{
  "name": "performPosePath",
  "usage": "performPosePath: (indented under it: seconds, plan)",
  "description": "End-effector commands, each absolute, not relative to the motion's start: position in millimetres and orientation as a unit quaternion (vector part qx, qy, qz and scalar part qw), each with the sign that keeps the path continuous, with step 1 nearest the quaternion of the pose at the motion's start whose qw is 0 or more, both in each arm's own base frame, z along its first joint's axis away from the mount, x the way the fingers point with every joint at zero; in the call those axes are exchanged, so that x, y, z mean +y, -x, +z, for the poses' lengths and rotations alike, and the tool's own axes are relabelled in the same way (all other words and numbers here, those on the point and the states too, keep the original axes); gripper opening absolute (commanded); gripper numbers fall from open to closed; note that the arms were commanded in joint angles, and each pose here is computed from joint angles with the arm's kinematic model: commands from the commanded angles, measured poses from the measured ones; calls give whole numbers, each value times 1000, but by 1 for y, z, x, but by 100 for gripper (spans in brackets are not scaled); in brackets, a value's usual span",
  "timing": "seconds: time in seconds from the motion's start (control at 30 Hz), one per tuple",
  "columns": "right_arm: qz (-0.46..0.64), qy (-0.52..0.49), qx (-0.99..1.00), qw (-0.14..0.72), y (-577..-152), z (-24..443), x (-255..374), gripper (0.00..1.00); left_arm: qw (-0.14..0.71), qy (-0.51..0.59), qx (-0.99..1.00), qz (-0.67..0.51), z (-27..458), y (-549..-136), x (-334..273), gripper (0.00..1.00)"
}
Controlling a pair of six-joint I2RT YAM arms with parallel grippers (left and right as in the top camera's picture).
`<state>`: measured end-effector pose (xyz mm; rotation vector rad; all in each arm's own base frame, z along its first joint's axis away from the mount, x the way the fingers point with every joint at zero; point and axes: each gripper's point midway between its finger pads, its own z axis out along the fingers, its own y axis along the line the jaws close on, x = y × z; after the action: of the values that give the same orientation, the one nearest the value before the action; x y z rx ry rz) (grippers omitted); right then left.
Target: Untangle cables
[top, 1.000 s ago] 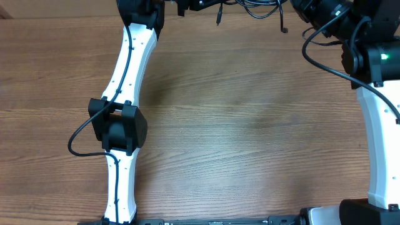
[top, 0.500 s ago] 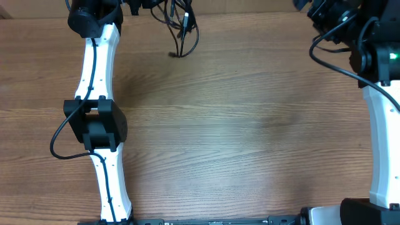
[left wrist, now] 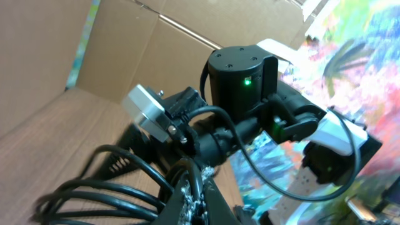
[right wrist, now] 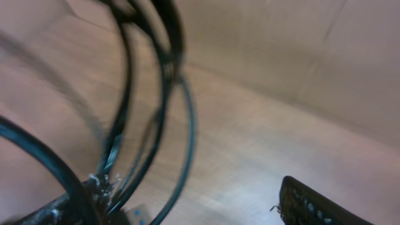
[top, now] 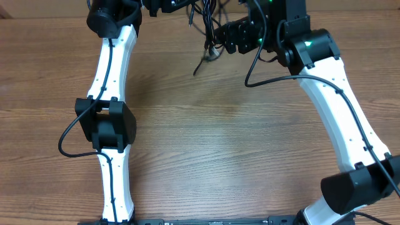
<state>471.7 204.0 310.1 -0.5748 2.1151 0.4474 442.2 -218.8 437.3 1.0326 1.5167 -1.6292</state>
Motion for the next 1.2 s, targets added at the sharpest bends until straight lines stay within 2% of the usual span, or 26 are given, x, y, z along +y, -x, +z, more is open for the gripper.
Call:
performPosePath:
  seconds: [0.0,0.13,0.3,0.47,0.57,0.63,0.83,0.93,1.17]
  plan:
    - [89,264,818,503,-491,337,187,82,306,-375,603,-634,435,-441,-220,4]
    - [68,249,809,528,-500,349,181,83,280,-350,618,-646,435,-447,-220,4]
    - [66,251,815,518,-499,343,180,83,245,-318,635,-660,433,-454,-221,4]
    - [66,252,835,485,-491,326,177,83,159,-229,662,-695,431,-472,-229,4]
    - [72,241,847,469,-486,319,175,75,99,-172,678,-707,424,-481,-234,4]
    - [73,241,845,472,-487,321,175,74,76,-154,683,-710,421,-484,-237,4]
    - [76,233,797,552,-494,383,178,83,82,-160,682,-709,422,-482,-238,4]
    - [80,230,769,591,-493,420,180,83,82,-160,682,-709,422,-483,-237,4]
    - [99,241,748,611,-489,441,187,82,82,-161,682,-709,422,-482,-238,4]
